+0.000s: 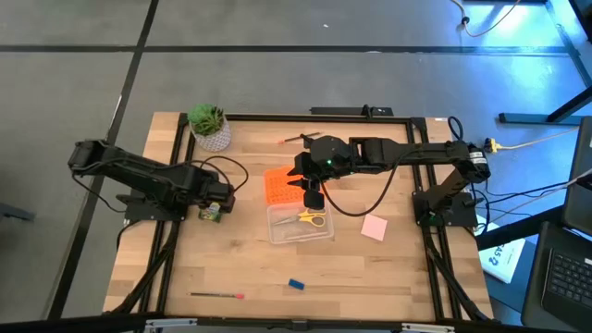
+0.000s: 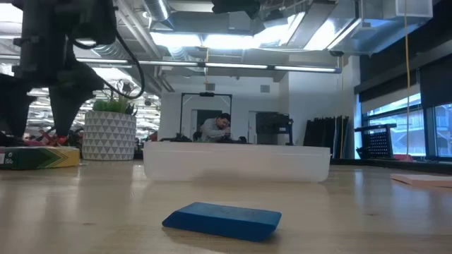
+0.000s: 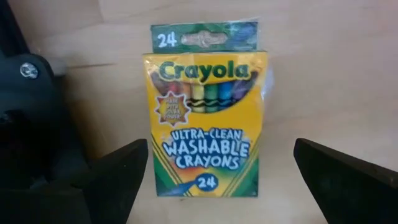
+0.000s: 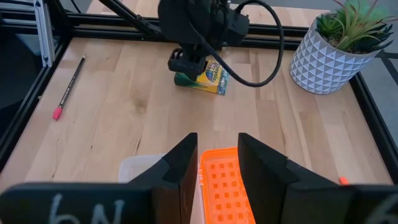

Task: Pack school essentials
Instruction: Put the crayon box into the supply box

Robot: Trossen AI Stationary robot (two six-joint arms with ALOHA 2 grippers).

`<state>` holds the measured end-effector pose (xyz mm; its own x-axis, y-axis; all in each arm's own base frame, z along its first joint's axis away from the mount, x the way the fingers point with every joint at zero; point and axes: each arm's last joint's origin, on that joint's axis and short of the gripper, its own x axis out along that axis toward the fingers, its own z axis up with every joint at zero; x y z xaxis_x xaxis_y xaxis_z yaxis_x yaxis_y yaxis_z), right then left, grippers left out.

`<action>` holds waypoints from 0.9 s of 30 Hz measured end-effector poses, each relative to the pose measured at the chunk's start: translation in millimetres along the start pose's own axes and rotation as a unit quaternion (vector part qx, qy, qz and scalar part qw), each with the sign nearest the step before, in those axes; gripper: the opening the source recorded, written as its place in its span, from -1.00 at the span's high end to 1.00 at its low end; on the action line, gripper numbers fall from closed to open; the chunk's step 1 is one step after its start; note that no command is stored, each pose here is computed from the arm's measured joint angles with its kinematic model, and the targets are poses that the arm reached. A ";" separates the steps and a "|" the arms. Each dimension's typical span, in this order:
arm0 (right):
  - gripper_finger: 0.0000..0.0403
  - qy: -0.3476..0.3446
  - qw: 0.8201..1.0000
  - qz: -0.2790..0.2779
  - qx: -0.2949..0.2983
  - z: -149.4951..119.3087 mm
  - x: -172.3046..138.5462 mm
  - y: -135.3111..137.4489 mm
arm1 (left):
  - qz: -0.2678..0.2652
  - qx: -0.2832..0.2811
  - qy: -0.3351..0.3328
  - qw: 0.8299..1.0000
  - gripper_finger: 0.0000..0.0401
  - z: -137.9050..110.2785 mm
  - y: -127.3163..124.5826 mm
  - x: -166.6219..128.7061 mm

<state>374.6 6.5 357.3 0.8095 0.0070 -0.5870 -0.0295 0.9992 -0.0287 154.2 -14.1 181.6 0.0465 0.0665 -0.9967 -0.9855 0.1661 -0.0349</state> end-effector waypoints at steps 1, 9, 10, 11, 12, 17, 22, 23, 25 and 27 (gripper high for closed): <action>0.42 0.000 1.000 0.000 0.000 0.0 0.0 0.0 | 0.004 -0.002 0.001 1.000 -0.98 0.4 0.2 2.5; 0.42 -0.001 1.000 0.000 0.000 0.2 0.0 -0.1 | 0.027 -0.013 -0.006 1.000 -0.98 4.4 -4.4 16.1; 0.42 -0.001 1.000 0.000 0.000 0.3 0.0 -0.1 | 0.032 -0.014 -0.006 0.999 -0.98 5.0 -5.0 17.5; 0.42 -0.001 1.000 0.000 -0.001 0.3 0.0 -0.1 | 0.036 -0.016 -0.005 0.999 -0.99 5.4 -5.4 18.9; 0.42 -0.001 1.000 0.000 -0.002 0.3 0.0 -0.1 | 0.041 -0.017 -0.005 0.999 -0.99 5.8 -5.9 20.1; 0.42 -0.002 1.000 0.000 -0.002 0.3 0.0 -0.1 | 0.048 -0.022 0.007 0.999 -0.98 7.2 -11.0 27.4; 0.42 -0.002 1.000 0.000 -0.002 0.3 0.0 -0.1 | 0.027 -0.013 0.021 0.999 -0.98 7.4 -21.6 35.7; 0.42 -0.002 1.000 0.000 -0.002 0.3 0.0 0.0 | 0.022 -0.013 0.021 0.999 -0.98 7.4 -23.5 36.9; 0.42 -0.002 1.000 0.000 -0.002 0.4 0.0 0.0 | 0.010 -0.013 0.020 1.000 -0.98 7.8 -27.3 38.8; 0.42 -0.002 1.000 0.000 -0.002 0.3 0.0 -0.1 | 0.000 -0.014 0.019 1.000 -0.99 8.0 -29.6 39.4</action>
<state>374.8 6.4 357.6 0.8116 0.0066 -0.5842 -0.0313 0.9990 -0.0323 186.6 -8.5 143.9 0.0410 0.0299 -0.9987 -0.9896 0.1393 -0.0365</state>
